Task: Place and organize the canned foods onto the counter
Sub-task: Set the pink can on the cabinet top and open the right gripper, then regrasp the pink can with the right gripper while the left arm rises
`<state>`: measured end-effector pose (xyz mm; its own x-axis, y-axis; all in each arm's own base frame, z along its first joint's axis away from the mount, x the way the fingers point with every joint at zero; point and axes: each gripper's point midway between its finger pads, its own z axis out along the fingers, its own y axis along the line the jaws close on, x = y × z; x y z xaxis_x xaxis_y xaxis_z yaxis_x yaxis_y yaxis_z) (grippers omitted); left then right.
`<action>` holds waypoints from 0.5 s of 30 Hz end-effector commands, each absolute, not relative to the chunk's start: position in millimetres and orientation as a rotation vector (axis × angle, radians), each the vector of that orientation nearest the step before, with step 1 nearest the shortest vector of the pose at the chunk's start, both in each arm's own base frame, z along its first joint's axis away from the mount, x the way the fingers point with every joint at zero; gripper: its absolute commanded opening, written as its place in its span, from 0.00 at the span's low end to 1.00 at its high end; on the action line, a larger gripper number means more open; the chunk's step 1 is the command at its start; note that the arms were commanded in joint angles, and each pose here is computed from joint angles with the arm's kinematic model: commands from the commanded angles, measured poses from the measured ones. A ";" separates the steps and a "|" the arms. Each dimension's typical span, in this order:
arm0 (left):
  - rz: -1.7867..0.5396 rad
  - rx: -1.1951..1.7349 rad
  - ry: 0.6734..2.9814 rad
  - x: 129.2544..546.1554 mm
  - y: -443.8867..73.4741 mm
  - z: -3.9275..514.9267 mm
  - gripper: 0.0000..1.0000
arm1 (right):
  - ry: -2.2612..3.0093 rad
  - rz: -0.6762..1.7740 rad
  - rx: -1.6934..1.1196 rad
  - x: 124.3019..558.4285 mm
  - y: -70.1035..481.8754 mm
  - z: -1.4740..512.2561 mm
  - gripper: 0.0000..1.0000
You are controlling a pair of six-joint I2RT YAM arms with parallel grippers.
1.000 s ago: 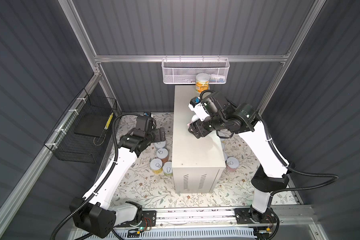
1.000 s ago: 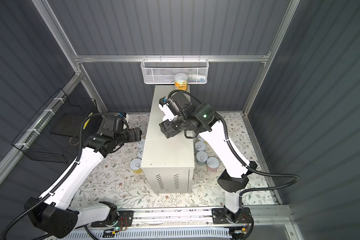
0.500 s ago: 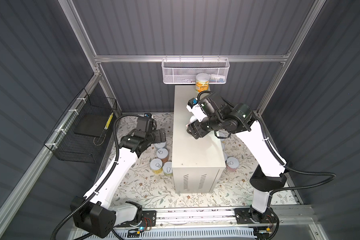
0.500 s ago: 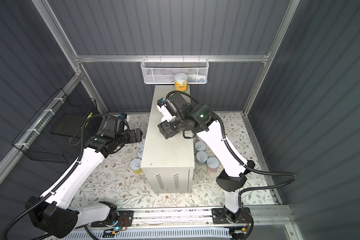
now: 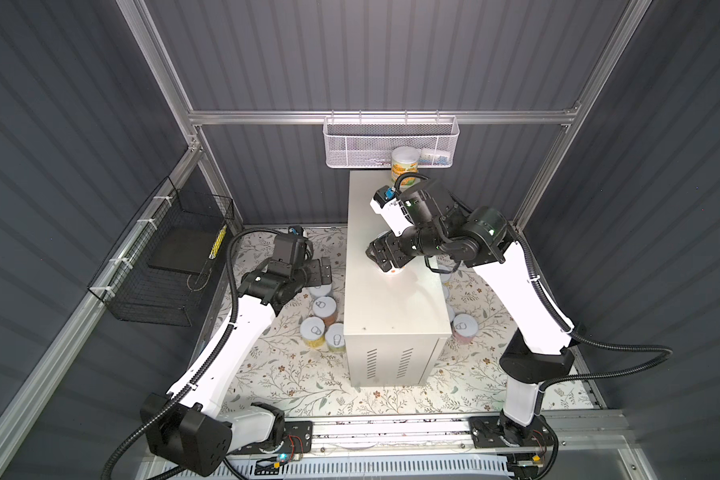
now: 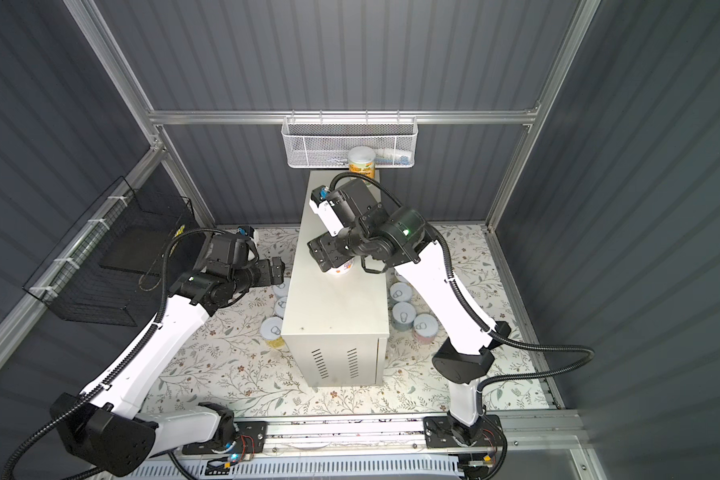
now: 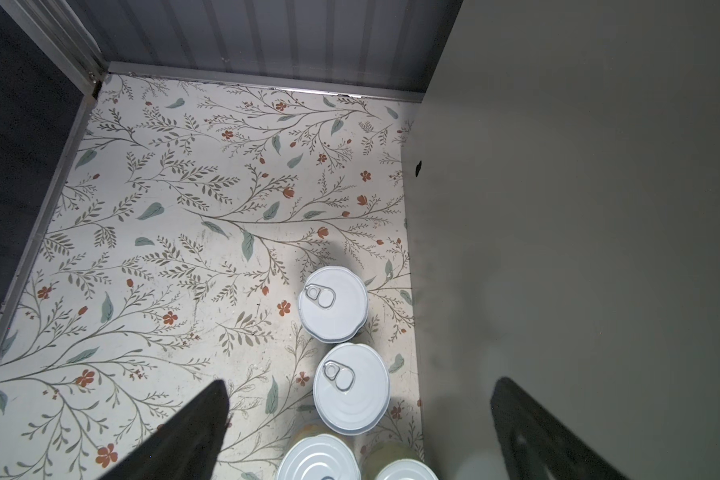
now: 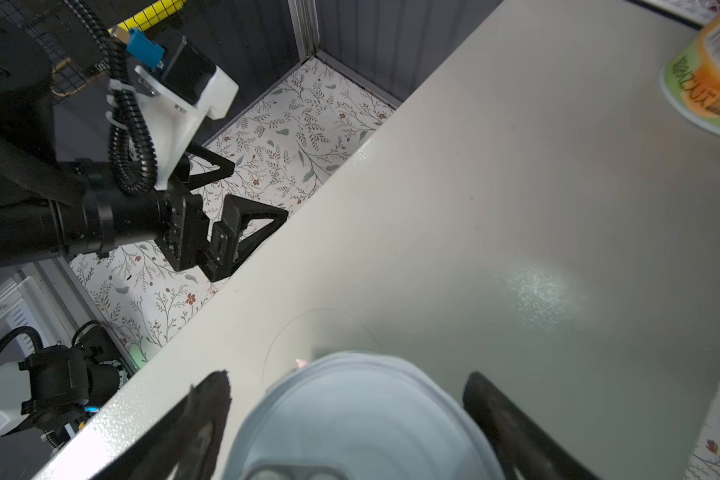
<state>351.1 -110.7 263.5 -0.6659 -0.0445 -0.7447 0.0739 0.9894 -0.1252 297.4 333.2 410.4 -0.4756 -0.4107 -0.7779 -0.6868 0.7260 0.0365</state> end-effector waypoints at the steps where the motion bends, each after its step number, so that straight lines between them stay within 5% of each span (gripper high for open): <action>1: -0.124 0.031 2.214 349.6 -98.5 294.8 0.99 | 1.983 0.464 -0.740 297.5 322.8 459.3 0.90; 8: -0.029 0.028 2.039 333.7 -74.6 363.8 0.98 | 1.706 0.568 -0.552 289.2 296.3 528.3 0.92; 15: -0.385 0.321 1.882 290.6 -127.7 435.3 0.96 | 1.695 0.587 -0.430 276.0 254.6 522.4 0.88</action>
